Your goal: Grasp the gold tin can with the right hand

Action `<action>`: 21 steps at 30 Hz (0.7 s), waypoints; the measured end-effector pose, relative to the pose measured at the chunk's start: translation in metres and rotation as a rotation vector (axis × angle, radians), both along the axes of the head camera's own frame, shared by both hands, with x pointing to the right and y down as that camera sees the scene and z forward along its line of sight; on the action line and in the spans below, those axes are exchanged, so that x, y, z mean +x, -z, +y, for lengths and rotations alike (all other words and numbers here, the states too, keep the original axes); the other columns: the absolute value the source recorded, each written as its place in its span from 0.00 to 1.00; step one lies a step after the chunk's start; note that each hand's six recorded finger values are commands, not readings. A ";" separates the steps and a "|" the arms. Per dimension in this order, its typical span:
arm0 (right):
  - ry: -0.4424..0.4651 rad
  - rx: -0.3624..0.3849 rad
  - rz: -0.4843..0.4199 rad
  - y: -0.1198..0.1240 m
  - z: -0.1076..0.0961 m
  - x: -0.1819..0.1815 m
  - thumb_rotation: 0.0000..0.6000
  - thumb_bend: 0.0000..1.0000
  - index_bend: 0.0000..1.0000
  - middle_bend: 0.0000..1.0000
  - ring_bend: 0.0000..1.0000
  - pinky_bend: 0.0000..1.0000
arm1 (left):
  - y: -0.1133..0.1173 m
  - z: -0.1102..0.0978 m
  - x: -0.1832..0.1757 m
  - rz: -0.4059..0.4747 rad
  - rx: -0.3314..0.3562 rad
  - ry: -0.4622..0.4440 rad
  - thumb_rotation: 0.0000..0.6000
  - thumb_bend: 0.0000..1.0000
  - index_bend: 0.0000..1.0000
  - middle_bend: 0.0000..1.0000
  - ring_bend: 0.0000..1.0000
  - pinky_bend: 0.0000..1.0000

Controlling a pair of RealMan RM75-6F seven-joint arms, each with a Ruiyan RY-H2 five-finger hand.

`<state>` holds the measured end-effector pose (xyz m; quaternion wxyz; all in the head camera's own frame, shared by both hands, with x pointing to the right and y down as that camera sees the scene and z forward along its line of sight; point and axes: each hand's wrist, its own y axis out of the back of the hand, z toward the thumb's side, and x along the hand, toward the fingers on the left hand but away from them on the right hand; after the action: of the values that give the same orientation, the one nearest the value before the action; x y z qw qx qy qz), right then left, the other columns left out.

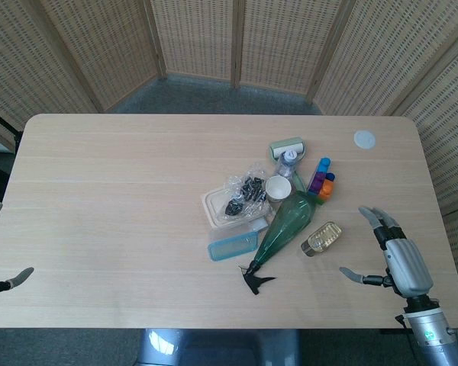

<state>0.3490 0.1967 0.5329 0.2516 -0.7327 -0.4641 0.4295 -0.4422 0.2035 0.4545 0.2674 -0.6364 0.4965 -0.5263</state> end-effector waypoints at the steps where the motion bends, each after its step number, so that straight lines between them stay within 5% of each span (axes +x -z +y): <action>1: 0.000 0.001 0.000 0.000 0.000 0.000 0.75 0.00 0.00 0.00 0.00 0.00 | 0.000 0.000 0.000 0.000 0.000 -0.001 1.00 0.00 0.00 0.00 0.00 0.00; 14: 0.041 0.000 0.023 -0.005 0.000 -0.003 0.77 0.00 0.00 0.00 0.00 0.00 | -0.002 0.002 0.002 -0.009 -0.009 -0.004 1.00 0.00 0.00 0.00 0.00 0.00; 21: 0.173 0.039 0.092 -0.022 -0.012 0.000 0.86 0.00 0.00 0.00 0.00 0.00 | -0.005 0.002 0.003 -0.015 -0.014 -0.006 1.00 0.00 0.00 0.00 0.00 0.00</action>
<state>0.3491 0.1852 0.5546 0.3227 -0.7446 -0.3953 0.4303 -0.4389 0.2056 0.4595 0.2684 -0.6356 0.4889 -0.5337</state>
